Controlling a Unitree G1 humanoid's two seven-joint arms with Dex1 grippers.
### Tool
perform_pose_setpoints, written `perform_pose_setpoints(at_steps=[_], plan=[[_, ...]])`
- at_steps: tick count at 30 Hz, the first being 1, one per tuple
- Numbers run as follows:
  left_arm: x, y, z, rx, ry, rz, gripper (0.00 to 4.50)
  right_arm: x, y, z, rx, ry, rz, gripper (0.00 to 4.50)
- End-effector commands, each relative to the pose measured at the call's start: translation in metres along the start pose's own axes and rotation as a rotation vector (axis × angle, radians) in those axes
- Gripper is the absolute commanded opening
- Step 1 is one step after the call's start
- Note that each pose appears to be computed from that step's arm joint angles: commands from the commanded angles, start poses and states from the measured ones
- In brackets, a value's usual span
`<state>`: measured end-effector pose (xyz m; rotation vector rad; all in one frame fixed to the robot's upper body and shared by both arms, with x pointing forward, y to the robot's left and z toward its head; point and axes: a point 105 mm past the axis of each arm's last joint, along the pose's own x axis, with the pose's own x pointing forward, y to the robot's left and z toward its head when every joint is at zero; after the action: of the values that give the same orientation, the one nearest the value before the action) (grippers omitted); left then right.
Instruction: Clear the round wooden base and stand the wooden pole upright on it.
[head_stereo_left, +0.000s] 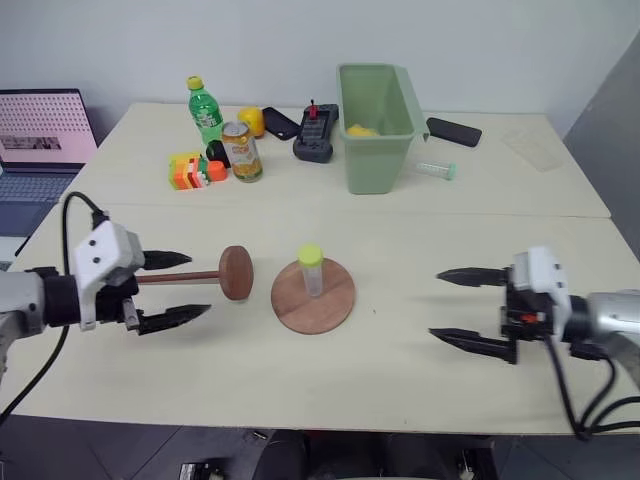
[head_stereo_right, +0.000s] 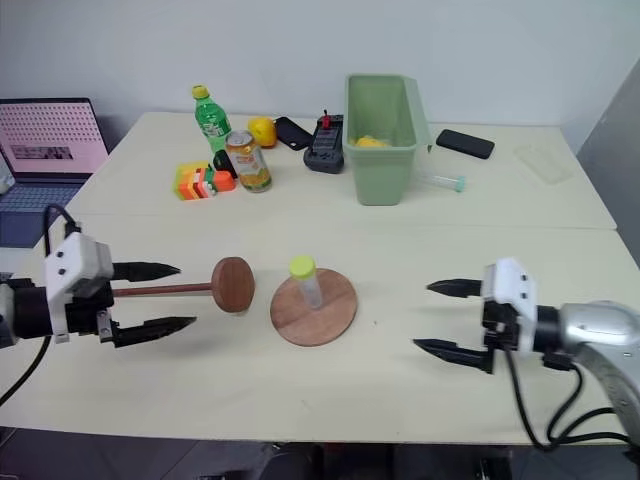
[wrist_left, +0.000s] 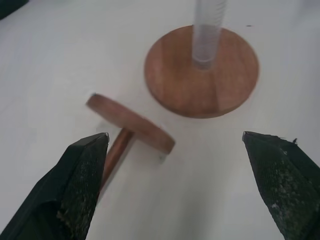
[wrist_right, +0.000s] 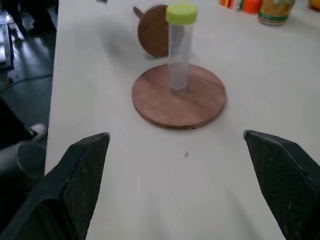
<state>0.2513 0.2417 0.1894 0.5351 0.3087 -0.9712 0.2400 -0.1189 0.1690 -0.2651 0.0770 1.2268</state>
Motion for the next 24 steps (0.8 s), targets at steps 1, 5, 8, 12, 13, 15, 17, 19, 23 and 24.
perform_pose_setpoints(at_steps=[1,5,8,12,13,15,17,19,23,24], plan=[[0.008,-0.001,0.017,0.075,-0.050,-0.019,4.47,0.034,-0.013,0.000,0.004,-0.046,-0.070,4.50],[0.017,-0.004,0.022,0.082,-0.072,-0.048,4.47,0.076,-0.020,-0.006,0.052,-0.091,-0.095,4.50],[0.019,-0.007,0.022,0.089,-0.065,-0.070,4.47,0.103,-0.019,-0.003,0.081,-0.122,-0.053,4.50],[0.019,-0.009,0.022,0.091,-0.056,-0.089,4.47,0.121,-0.020,0.002,0.100,-0.147,-0.021,4.50],[0.019,-0.009,0.021,0.092,-0.053,-0.090,4.47,0.123,-0.020,0.002,0.103,-0.150,-0.013,4.50],[0.019,-0.010,0.020,0.100,-0.046,-0.095,4.47,0.134,-0.020,0.000,0.100,-0.146,-0.001,4.50],[0.020,-0.011,0.019,0.107,-0.045,-0.099,4.47,0.142,-0.022,-0.002,0.090,-0.145,-0.004,4.50],[0.022,-0.011,0.021,0.109,-0.052,-0.101,4.47,0.145,-0.024,-0.002,0.085,-0.159,-0.010,4.50],[0.023,-0.010,0.024,0.115,-0.062,-0.109,4.50,0.149,-0.024,-0.001,0.069,-0.177,-0.014,4.13],[0.024,-0.010,0.025,0.118,-0.067,-0.112,4.50,0.150,-0.024,-0.001,0.065,-0.180,-0.012,4.01]])
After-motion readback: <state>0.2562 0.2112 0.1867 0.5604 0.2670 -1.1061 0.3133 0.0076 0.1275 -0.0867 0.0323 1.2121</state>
